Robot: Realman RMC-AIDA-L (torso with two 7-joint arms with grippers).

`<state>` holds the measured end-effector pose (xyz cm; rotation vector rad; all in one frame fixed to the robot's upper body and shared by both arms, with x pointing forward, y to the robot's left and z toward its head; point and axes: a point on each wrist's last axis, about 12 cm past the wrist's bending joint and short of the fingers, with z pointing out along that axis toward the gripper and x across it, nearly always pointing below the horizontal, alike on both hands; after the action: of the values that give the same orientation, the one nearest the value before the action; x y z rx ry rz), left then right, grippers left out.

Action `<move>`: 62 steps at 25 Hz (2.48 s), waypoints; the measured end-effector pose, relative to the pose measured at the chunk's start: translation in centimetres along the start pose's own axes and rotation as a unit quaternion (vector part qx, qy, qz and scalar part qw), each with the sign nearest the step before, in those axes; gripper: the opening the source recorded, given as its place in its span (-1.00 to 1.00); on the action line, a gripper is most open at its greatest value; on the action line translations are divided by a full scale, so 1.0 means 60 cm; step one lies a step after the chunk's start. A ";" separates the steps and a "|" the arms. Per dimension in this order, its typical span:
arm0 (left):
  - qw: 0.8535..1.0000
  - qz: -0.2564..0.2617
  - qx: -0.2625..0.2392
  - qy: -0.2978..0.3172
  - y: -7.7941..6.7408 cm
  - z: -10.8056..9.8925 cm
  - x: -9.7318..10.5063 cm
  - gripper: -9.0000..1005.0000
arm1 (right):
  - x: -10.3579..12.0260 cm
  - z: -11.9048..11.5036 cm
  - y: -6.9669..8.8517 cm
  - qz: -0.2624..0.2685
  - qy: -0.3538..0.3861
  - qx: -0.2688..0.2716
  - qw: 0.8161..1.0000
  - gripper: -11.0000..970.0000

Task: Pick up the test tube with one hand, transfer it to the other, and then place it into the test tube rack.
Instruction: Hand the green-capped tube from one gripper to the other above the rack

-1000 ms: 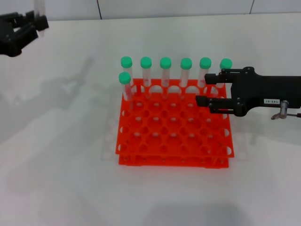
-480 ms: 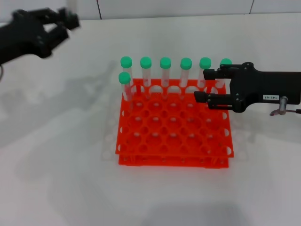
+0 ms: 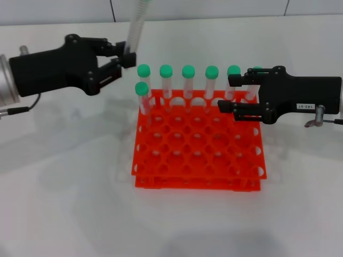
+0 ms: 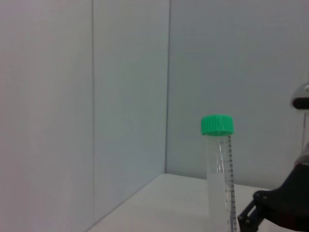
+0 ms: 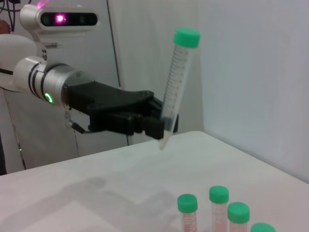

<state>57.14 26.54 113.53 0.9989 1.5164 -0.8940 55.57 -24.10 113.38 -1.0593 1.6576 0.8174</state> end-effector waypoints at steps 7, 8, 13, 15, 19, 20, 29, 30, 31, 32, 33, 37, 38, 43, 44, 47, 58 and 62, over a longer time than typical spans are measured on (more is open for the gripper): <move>0.999 0.003 0.028 0.027 -0.005 0.024 0.008 -0.59 | -0.002 0.001 0.001 -0.002 -0.001 -0.004 1.000 0.25; 0.999 0.004 0.030 0.030 -0.005 0.026 0.009 -0.59 | -0.002 0.001 0.001 -0.002 -0.001 -0.004 1.000 0.25; 0.998 0.005 0.044 0.040 -0.010 0.038 0.012 -0.59 | -0.006 0.001 0.001 -0.007 -0.002 -0.005 1.000 0.25; 0.998 0.006 0.051 0.046 -0.012 0.042 0.013 -0.59 | -0.007 0.001 0.001 -0.008 -0.002 -0.005 1.000 0.24; 0.997 0.008 0.060 0.050 -0.016 0.050 0.014 -0.59 | -0.012 0.000 0.001 -0.014 -0.004 -0.005 1.000 0.24; 0.997 0.007 0.061 0.052 -0.017 0.051 0.014 -0.59 | -0.013 -0.001 0.000 -0.015 -0.005 -0.004 1.000 0.24; 0.995 0.000 0.070 0.067 -0.020 0.062 0.027 -0.59 | -0.018 -0.004 -0.002 -0.019 -0.009 -0.001 1.000 0.23; 0.995 0.000 0.071 0.069 -0.021 0.063 0.028 -0.59 | -0.019 -0.004 -0.002 -0.019 -0.009 -0.001 1.000 0.23; 0.995 0.001 0.074 0.072 -0.022 0.065 0.028 -0.59 | -0.019 -0.004 -0.002 -0.020 -0.009 -0.001 1.000 0.23; 0.994 0.002 0.075 0.073 -0.022 0.067 0.028 -0.59 | -0.021 -0.004 -0.002 -0.022 -0.009 -0.001 1.000 0.23; 0.994 0.002 0.077 0.075 -0.023 0.070 0.028 -0.59 | -0.022 -0.005 -0.002 -0.023 -0.010 -0.001 1.000 0.23; 0.993 0.002 0.085 0.079 -0.024 0.078 0.028 -0.59 | -0.023 -0.005 -0.002 -0.025 -0.010 0.000 1.000 0.23; 0.993 0.002 0.086 0.080 -0.025 0.078 0.029 -0.59 | -0.023 -0.005 -0.002 -0.025 -0.010 0.000 1.000 0.23; 0.993 0.002 0.087 0.081 -0.026 0.080 0.029 -0.59 | -0.028 -0.006 -0.002 -0.031 -0.012 0.000 0.999 0.22; 0.993 0.002 0.087 0.081 -0.026 0.080 0.029 -0.59 | -0.030 -0.006 -0.001 -0.033 -0.013 0.000 0.999 0.22; 0.993 0.002 0.087 0.081 -0.026 0.079 0.029 -0.59 | -0.034 -0.006 -0.001 -0.036 -0.014 -0.002 0.999 0.22; 0.993 0.006 0.088 0.081 -0.025 0.079 0.029 -0.59 | -0.043 -0.003 0.002 -0.037 -0.028 -0.008 0.999 0.21; 0.992 0.006 0.090 0.083 -0.026 0.079 0.030 -0.59 | -0.044 -0.002 0.002 -0.036 -0.030 -0.009 0.999 0.21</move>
<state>57.24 21.84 111.06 1.2379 1.5868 -0.9714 55.80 -23.46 115.94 -1.0911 1.5549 0.8105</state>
